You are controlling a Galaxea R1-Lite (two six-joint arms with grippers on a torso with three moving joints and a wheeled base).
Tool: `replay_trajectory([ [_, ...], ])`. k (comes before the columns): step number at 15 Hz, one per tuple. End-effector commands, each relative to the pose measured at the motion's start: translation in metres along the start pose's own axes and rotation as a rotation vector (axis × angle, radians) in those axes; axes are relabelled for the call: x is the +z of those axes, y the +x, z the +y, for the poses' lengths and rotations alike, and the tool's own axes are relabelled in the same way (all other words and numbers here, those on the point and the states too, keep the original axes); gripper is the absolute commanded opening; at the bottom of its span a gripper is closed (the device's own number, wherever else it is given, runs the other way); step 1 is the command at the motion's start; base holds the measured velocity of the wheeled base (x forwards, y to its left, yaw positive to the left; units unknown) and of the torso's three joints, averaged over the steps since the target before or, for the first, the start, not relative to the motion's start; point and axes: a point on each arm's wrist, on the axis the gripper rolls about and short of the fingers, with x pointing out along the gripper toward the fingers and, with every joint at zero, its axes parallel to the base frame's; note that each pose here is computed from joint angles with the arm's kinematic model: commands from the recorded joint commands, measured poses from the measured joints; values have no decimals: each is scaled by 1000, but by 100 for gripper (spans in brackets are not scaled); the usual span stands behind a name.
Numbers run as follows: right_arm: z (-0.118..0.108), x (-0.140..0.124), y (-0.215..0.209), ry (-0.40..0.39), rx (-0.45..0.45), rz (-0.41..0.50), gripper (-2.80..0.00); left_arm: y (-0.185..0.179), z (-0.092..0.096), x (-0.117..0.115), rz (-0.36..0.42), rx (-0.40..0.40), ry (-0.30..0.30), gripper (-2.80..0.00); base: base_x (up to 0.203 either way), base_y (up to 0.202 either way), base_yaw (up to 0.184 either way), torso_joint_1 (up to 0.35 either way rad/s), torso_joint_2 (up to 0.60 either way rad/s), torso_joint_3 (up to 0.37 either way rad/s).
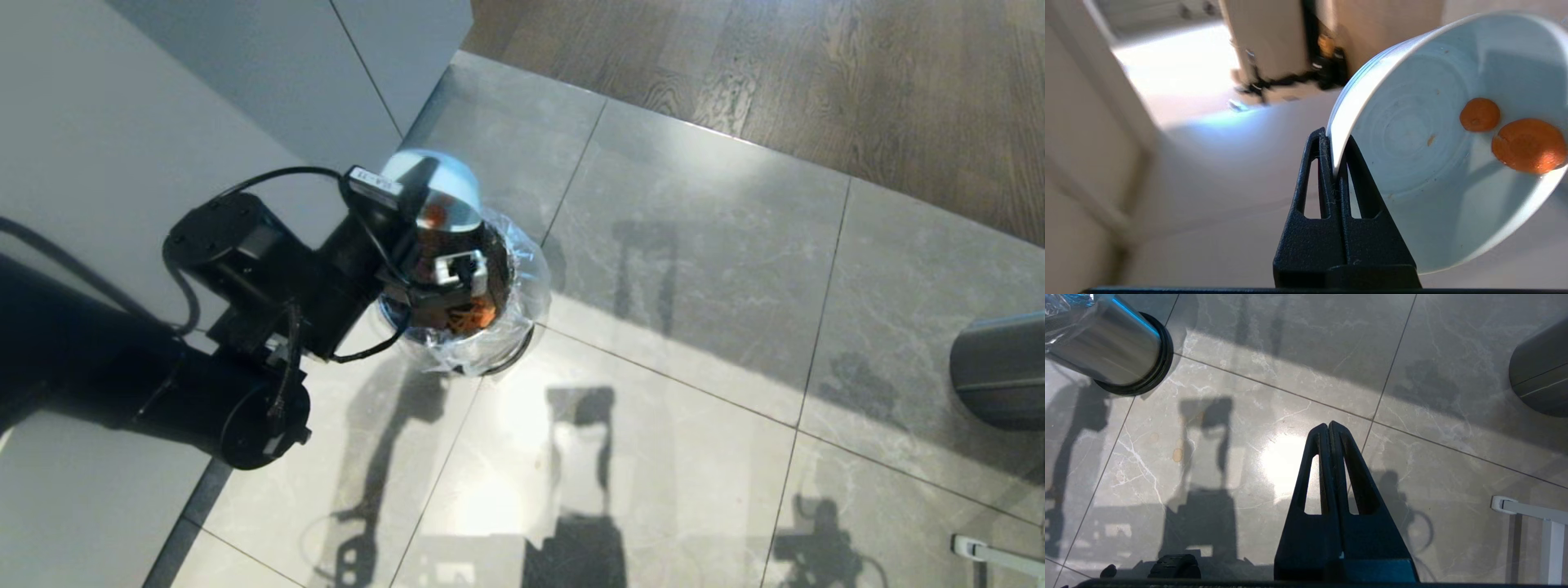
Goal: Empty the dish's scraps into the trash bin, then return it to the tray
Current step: Pour the leftover food from the bowl into the trash can
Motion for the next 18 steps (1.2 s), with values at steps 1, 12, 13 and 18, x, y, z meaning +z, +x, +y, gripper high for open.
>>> replay_trajectory([
  [1,0,0,0,0,-1,-1,-280,3,7,-1,5,41,45,-280,0,0,0,0,0,0],
  [12,0,0,0,0,-1,-1,-280,-11,26,-2,-42,98,120,-280,0,0,0,0,0,0],
  [13,0,0,0,0,1,-2,-280,-16,26,-1,-48,87,119,-280,0,0,0,0,0,0],
  [18,0,0,0,0,1,-2,-280,-21,50,-8,-20,145,123,-280,0,0,0,0,0,0],
])
